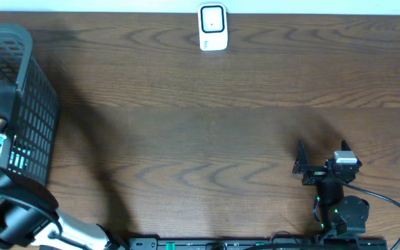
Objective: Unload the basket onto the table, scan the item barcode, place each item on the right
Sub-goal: 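Reach the left gripper into the grey basket toward the packages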
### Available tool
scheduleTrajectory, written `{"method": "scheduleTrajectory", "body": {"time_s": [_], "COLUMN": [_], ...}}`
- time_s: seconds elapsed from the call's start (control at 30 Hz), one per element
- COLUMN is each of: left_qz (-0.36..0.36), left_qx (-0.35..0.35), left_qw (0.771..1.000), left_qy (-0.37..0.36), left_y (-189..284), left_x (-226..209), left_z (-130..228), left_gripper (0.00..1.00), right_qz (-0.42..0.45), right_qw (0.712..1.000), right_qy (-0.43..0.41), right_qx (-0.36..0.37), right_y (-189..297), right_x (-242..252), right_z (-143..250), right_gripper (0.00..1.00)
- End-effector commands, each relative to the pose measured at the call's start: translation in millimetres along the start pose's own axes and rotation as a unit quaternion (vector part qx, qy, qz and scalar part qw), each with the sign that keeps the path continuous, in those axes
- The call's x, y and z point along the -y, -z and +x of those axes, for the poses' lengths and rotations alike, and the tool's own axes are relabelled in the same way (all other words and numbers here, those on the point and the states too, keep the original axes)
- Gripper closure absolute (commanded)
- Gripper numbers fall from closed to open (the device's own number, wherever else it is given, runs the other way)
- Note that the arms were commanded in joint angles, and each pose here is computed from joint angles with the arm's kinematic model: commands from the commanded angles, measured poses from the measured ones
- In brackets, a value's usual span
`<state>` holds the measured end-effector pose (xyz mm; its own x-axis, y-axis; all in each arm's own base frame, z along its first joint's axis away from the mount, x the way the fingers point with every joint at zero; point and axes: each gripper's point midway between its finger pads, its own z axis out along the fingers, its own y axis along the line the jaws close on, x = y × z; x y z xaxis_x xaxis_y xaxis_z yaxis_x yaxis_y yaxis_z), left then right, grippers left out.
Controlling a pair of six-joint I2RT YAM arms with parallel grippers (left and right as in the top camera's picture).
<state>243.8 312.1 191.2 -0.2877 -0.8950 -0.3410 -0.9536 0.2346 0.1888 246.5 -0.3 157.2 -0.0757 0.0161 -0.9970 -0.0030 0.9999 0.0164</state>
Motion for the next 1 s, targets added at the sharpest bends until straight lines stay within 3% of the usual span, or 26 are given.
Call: {"method": "scheduleTrajectory", "body": {"time_s": [0.0,0.3,0.53,0.73,0.8,0.97], "left_qz": [-0.011,-0.022,-0.059,-0.082,-0.085,-0.094], "left_qx": [-0.014,-0.037,-0.073,-0.078,-0.082,-0.102], "left_qw": [1.000,0.999,0.994,0.992,0.991,0.988], "left_qy": [-0.007,-0.034,-0.047,-0.055,-0.057,-0.066], "left_y": [-20.1,-57.2,-93.5,-97.6,-97.0,-94.5], "left_x": [11.2,39.5,38.8,31.6,30.3,24.7], "left_z": [1.7,8.7,20.7,23.6,25.5,34.3], "left_gripper": [0.02,0.03,0.02,0.02,0.12,0.21], "right_qz": [0.003,0.003,0.003,0.003,0.003,0.003], "right_qw": [1.000,1.000,1.000,1.000,1.000,1.000], "right_qy": [-0.005,-0.005,-0.005,-0.005,-0.005,-0.005], "right_qx": [0.000,0.000,0.000,0.000,0.000,0.000], "right_y": [0.2,0.2,0.2,0.2,0.2,0.2], "right_x": [1.1,1.1,1.1,1.1,1.1,1.1], "right_z": [0.6,0.6,0.6,0.8,0.8,0.8], "right_gripper": [0.01,0.01,0.01,0.01,0.01,0.01]}}
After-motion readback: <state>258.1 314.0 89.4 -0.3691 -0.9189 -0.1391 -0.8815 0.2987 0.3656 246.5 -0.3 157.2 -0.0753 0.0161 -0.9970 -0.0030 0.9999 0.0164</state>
